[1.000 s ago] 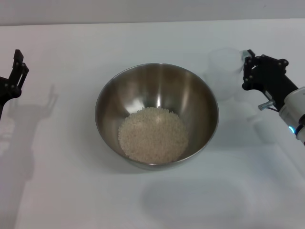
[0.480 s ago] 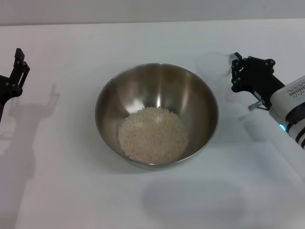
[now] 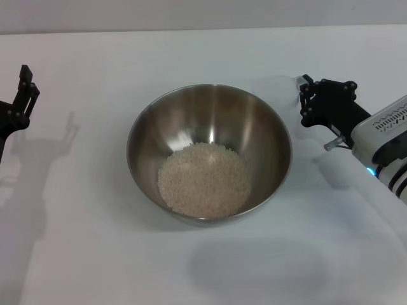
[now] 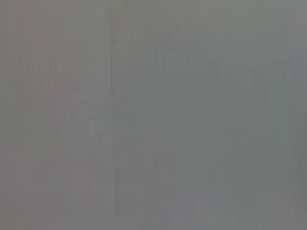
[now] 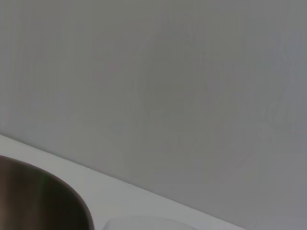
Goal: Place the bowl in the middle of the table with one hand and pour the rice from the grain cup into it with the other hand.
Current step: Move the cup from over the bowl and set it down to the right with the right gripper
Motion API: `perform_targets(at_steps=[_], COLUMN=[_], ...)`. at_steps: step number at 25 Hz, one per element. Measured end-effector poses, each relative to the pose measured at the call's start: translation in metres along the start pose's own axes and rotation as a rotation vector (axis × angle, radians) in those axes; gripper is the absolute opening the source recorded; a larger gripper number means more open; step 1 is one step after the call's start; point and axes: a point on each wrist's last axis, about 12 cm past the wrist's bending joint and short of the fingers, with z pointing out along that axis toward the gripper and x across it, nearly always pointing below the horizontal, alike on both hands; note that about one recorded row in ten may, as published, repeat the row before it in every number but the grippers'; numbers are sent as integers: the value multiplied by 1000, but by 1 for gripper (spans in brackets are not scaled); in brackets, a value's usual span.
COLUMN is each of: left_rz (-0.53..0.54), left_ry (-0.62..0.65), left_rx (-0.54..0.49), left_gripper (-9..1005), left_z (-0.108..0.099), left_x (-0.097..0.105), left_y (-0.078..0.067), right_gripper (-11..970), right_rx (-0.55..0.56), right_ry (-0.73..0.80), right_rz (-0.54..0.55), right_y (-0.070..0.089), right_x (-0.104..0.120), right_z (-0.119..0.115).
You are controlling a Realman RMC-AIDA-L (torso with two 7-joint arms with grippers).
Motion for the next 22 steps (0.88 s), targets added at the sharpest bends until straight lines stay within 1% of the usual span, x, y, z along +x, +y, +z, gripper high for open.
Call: perform_targets(at_steps=[8,22], left_rz=[1,1], left_ry=[2,4], left_rx=[-1,0], left_gripper=[829,829], left_z=[0,0], left_x=[0,1], left_y=[0,0], right_gripper=[99,211], right_rx=[-13,1], right_ry=[12,35], right_rz=[16,28], right_y=[6,6], right_x=[0,6], right_z=[3,-4])
